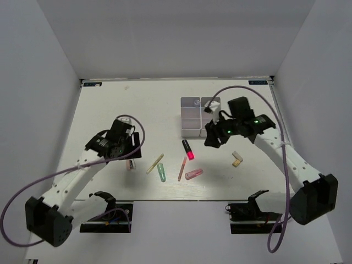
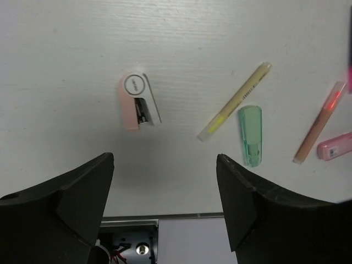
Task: Sort the stationery into containers
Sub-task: Pick up the pen from the center of the board, then place the pen in the storage box.
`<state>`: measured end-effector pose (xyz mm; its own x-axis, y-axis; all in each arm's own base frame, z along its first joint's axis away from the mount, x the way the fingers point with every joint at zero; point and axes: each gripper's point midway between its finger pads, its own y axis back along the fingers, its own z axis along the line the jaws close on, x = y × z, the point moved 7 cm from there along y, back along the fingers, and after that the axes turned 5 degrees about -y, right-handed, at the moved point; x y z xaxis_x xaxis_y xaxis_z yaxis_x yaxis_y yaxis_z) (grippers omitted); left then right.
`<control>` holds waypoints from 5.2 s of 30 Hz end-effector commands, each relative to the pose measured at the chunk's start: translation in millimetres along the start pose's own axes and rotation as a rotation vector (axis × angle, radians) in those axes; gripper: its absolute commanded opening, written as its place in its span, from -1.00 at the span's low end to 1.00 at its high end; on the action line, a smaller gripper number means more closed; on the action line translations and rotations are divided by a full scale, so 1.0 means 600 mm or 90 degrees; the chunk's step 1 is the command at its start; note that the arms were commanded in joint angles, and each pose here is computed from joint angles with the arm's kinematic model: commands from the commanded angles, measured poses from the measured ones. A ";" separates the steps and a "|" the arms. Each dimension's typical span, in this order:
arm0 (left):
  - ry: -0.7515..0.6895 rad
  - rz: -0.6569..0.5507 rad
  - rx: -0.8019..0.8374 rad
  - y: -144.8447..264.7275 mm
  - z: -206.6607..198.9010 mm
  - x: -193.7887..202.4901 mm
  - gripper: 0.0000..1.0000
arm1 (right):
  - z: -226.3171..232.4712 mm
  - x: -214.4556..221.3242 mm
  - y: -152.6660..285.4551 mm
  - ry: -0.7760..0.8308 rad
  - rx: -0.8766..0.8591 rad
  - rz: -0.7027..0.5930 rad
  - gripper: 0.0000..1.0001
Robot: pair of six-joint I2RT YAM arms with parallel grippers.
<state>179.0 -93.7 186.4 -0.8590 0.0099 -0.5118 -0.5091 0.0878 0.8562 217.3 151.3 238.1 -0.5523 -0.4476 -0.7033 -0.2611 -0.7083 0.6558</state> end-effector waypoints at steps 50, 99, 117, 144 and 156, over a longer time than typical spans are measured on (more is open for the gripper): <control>0.060 -0.187 -0.085 0.037 0.097 0.083 0.92 | -0.008 0.063 -0.333 -0.093 0.303 0.142 0.15; 0.074 -0.187 -0.075 0.038 0.097 0.093 0.92 | 0.057 -0.048 -0.232 0.178 0.108 0.067 -0.84; 0.074 -0.188 -0.058 0.037 0.091 0.090 0.92 | -0.061 -0.232 -0.021 0.574 0.519 0.096 -1.00; 0.057 -0.174 -0.031 0.023 0.082 0.093 0.92 | -0.231 -0.245 -0.034 0.773 0.253 0.509 -1.00; 0.056 -0.169 -0.025 0.020 0.081 0.095 0.92 | -0.276 -0.225 -0.072 0.772 0.210 0.541 -1.00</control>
<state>125.2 -42.6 166.6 -0.6968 -0.0960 -0.7108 -0.7156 0.0267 0.6980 431.8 151.0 255.3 0.0516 -0.9930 0.1063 -0.5153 0.0647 0.8546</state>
